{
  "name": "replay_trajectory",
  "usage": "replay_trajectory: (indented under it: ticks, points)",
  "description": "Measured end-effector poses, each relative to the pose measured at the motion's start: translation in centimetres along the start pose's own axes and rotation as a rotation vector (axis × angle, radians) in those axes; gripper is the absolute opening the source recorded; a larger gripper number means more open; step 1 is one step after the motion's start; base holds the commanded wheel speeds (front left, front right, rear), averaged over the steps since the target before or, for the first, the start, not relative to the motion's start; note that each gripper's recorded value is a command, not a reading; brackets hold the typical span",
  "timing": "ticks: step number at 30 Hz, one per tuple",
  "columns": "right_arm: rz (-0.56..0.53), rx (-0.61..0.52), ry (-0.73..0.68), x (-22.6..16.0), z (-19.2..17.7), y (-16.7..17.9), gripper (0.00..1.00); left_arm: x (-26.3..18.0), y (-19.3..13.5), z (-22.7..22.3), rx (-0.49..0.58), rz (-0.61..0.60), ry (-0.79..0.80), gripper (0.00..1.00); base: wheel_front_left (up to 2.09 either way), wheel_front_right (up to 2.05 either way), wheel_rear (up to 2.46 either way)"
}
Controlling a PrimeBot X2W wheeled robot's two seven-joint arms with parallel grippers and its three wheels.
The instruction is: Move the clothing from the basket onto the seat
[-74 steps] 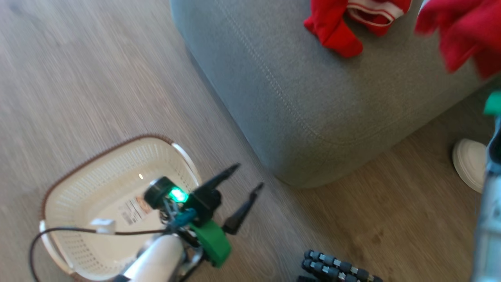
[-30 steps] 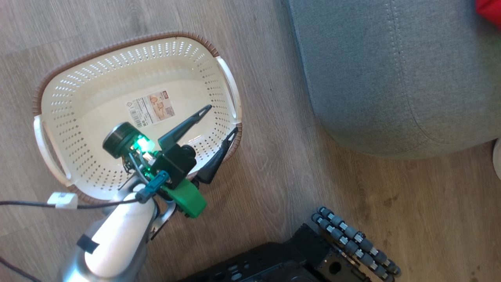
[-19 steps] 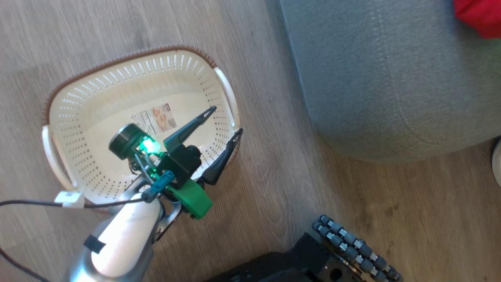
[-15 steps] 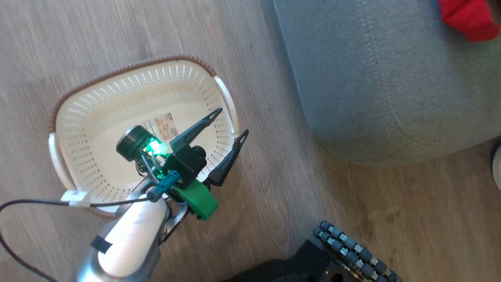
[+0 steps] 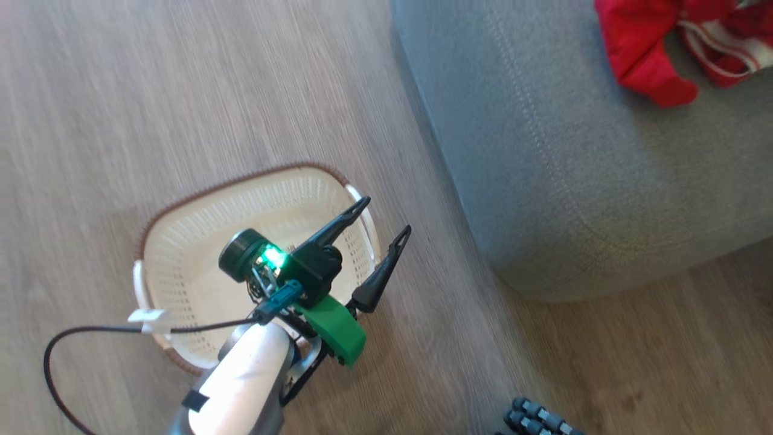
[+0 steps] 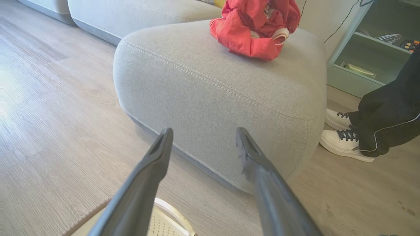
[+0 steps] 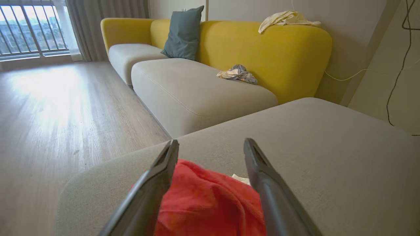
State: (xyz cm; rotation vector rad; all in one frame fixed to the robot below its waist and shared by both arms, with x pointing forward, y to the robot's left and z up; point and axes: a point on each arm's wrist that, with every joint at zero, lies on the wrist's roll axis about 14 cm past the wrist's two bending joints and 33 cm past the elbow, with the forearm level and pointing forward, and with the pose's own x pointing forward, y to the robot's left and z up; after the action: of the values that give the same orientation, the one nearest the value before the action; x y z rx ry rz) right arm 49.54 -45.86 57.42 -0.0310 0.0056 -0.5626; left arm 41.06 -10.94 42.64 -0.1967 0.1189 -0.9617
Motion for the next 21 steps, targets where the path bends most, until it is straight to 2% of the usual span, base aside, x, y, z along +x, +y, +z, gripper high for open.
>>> replay_trajectory:
  ticks: [6, 11, 16, 19, 21]
  points:
    - [0.063, 0.053, -0.136, -2.1, 4.9, 0.3, 1.00, -1.4, -0.7, 2.9, 0.033, 0.046, -0.045, 1.00, 0.00, 0.00, 0.00]
    - [0.160, 0.137, -0.272, -4.6, 9.1, 1.9, 1.00, -3.0, -0.2, 5.8, 0.071, 0.114, -0.103, 1.00, 0.00, 0.00, 0.00]
    - [0.299, 0.141, -0.321, -7.9, 9.6, 4.3, 1.00, -5.0, 0.8, 9.0, 0.112, 0.201, -0.177, 1.00, 0.00, 0.00, 0.00]
    - [0.348, 0.227, -0.341, -9.4, 9.6, 5.4, 1.00, -6.8, 2.5, 10.7, 0.144, 0.308, -0.220, 1.00, 0.00, 0.00, 0.00]
    - [0.401, 0.241, -0.339, -10.4, 9.2, 6.9, 1.00, -8.3, 3.7, 11.9, 0.161, 0.385, -0.251, 1.00, 0.00, 0.00, 0.00]
